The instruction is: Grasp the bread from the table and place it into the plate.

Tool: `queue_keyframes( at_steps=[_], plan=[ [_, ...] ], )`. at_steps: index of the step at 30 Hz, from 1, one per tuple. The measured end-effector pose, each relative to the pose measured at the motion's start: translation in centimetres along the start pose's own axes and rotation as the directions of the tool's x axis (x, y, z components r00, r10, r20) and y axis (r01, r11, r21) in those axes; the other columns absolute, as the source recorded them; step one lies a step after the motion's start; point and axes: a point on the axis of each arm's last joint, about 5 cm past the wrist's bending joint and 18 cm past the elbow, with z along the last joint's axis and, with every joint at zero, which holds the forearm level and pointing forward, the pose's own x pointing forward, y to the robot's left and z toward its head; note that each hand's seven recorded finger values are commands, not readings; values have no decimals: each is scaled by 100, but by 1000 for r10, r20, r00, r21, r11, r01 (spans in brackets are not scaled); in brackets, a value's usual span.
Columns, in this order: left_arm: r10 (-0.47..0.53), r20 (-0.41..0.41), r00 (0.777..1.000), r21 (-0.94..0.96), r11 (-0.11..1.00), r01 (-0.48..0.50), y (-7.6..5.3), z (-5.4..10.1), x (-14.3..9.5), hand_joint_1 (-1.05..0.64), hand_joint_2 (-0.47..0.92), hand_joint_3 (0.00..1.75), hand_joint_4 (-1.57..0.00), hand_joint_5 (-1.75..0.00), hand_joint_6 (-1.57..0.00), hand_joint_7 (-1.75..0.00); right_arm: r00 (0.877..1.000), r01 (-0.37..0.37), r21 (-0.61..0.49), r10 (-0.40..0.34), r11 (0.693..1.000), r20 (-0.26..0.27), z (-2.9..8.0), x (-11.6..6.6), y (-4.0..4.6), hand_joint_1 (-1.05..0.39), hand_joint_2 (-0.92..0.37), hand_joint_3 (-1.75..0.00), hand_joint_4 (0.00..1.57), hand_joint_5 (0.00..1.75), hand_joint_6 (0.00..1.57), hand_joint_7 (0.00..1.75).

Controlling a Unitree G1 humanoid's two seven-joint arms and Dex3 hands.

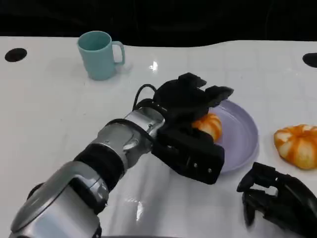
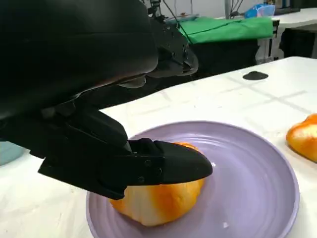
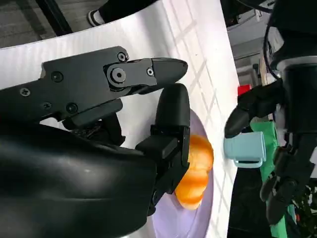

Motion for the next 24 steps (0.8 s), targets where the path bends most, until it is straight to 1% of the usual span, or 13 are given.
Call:
queue_keyframes(
  at_steps=[2,4,5,8,12,14,16,17,20,21,22,23,24],
  plan=[
    [16,5,1000,-8,1000,-16,28,-23,-30,-86,92,56,0,-52,-17,-6,1000,0,1,0,1000,-2,2,5,1,-58,-92,-21,73,175,73,141],
    [28,0,1000,-29,999,-28,39,-65,-83,-85,92,56,0,-56,-18,-7,1000,-2,-1,2,1000,-1,4,9,2,-57,-92,-21,73,175,72,142],
    [31,-3,1000,-41,999,-32,38,-83,-108,-84,92,54,0,-63,-20,-10,1000,-1,-2,1,1000,0,4,7,1,-59,-92,-22,72,175,72,142],
    [41,-12,999,-88,995,-41,10,-145,-209,-80,92,51,-3,-73,-25,-14,1000,-1,-2,1,1000,0,12,4,1,-58,-92,-22,70,174,71,142],
    [82,-13,997,-197,977,-83,-35,-208,-347,-78,92,51,-10,-79,-29,-17,1000,1,-3,-1,1000,0,10,-7,2,-53,-92,-22,70,175,71,142],
    [105,-16,994,-240,965,-106,-57,-233,-406,-75,92,49,-23,-80,-38,-21,1000,1,0,-1,1000,-2,10,-5,2,-49,-92,-22,70,175,72,140],
    [147,-9,989,-300,943,-143,-81,-249,-475,-73,92,48,-28,-80,-43,-23,1000,1,5,-1,1000,-7,8,-5,1,-48,-92,-21,70,175,72,139],
    [170,-9,985,-330,930,-163,-96,-253,-510,-71,92,45,-35,-79,-48,-25,1000,1,5,-1,1000,-9,11,-4,-2,-49,-92,-21,70,175,72,139],
    [236,-13,972,-423,879,-220,-143,-256,-602,-70,92,43,-39,-78,-51,-26,1000,-1,6,1,1000,-9,10,-4,-3,-49,-92,-21,70,175,72,139],
    [244,-16,970,-434,872,-226,-155,-257,-618,-68,92,42,-44,-80,-53,-27,1000,-1,6,1,1000,-10,9,-5,-4,-49,-92,-21,70,175,72,139],
    [248,-20,969,-442,867,-231,-163,-261,-630,-67,92,40,-52,-86,-58,-31,1000,-1,6,1,1000,-10,9,-5,-4,-51,-92,-21,70,174,72,139],
    [259,-28,966,-469,849,-241,-165,-267,-653,-66,92,39,-56,-89,-61,-32,1000,-2,4,2,1000,-10,10,0,-3,-51,-92,-22,70,174,72,139],
    [278,-39,960,-508,821,-259,-169,-269,-681,-62,92,37,-59,-96,-63,-37,1000,-1,2,1,1000,-10,7,1,-1,-51,-92,-22,70,174,72,139]
  ],
)
